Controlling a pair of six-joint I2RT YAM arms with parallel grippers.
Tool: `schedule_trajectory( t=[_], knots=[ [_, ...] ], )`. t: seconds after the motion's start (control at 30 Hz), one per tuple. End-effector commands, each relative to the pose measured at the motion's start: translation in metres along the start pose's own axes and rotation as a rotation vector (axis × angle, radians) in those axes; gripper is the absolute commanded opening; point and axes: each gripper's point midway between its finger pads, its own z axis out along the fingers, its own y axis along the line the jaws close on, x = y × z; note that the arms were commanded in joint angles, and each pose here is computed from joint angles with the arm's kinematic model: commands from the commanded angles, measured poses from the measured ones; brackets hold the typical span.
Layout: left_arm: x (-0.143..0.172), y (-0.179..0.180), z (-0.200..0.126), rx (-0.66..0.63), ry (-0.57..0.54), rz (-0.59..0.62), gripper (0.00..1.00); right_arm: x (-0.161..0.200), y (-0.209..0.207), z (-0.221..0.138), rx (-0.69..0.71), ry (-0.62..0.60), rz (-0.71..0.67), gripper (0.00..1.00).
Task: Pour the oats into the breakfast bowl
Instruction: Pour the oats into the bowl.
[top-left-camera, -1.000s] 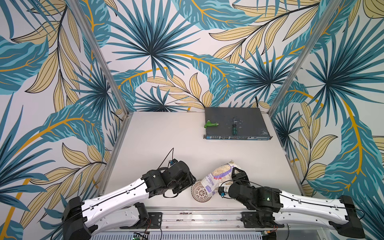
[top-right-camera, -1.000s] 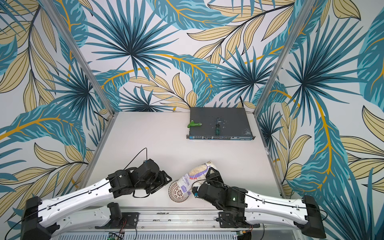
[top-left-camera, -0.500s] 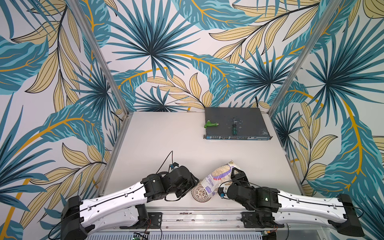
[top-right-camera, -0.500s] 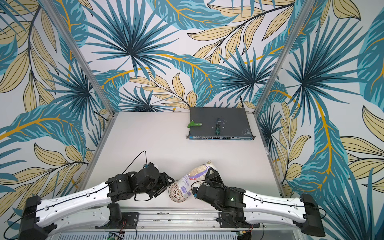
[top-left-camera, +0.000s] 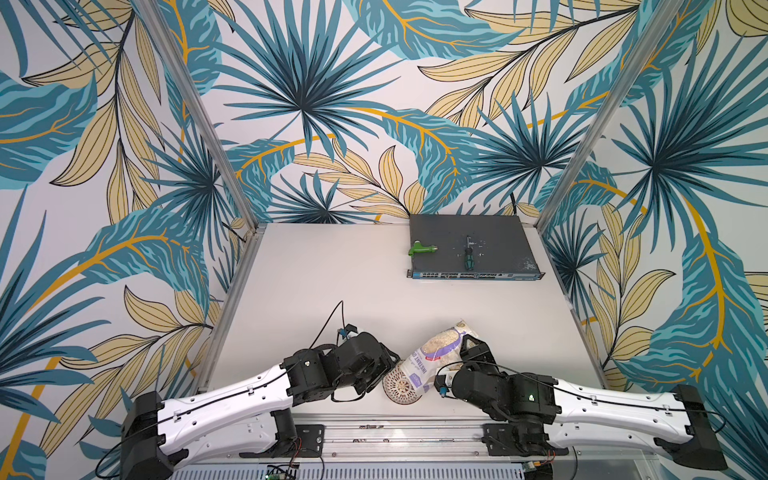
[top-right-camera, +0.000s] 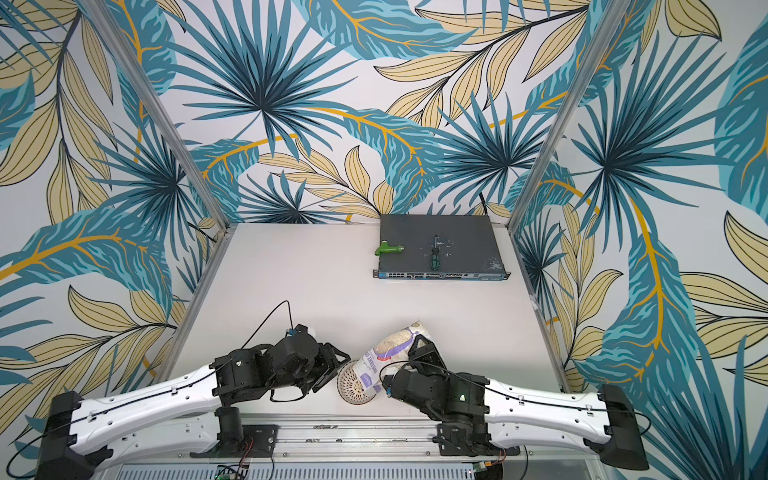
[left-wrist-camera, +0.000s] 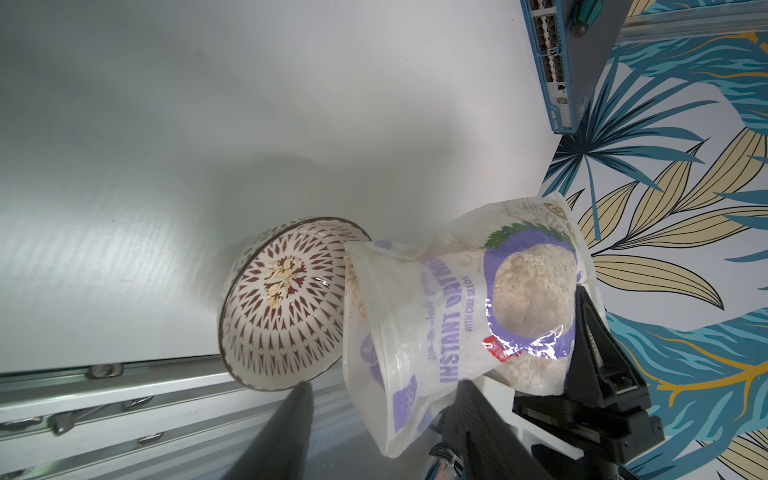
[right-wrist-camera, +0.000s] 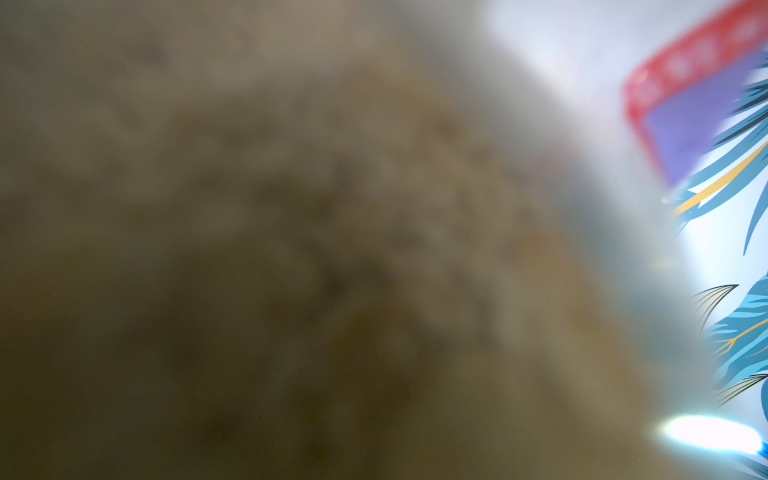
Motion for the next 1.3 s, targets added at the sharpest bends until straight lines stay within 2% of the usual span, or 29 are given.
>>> schedule_trajectory(
  t=[0.0,0.57,1.27],
  knots=[
    [0.001,0.0,0.005,0.008,0.002,0.003,0.57,0.01,-0.041,-0.009,0.115,0.052,0.13,0.0],
    [0.002,0.007,0.015,-0.024,0.007,0.001,0.53,0.009,-0.049,-0.011,0.144,0.068,0.111,0.0],
    [0.003,0.015,0.024,-0.052,0.01,-0.001,0.52,0.008,-0.052,-0.011,0.161,0.079,0.081,0.0]
  ],
)
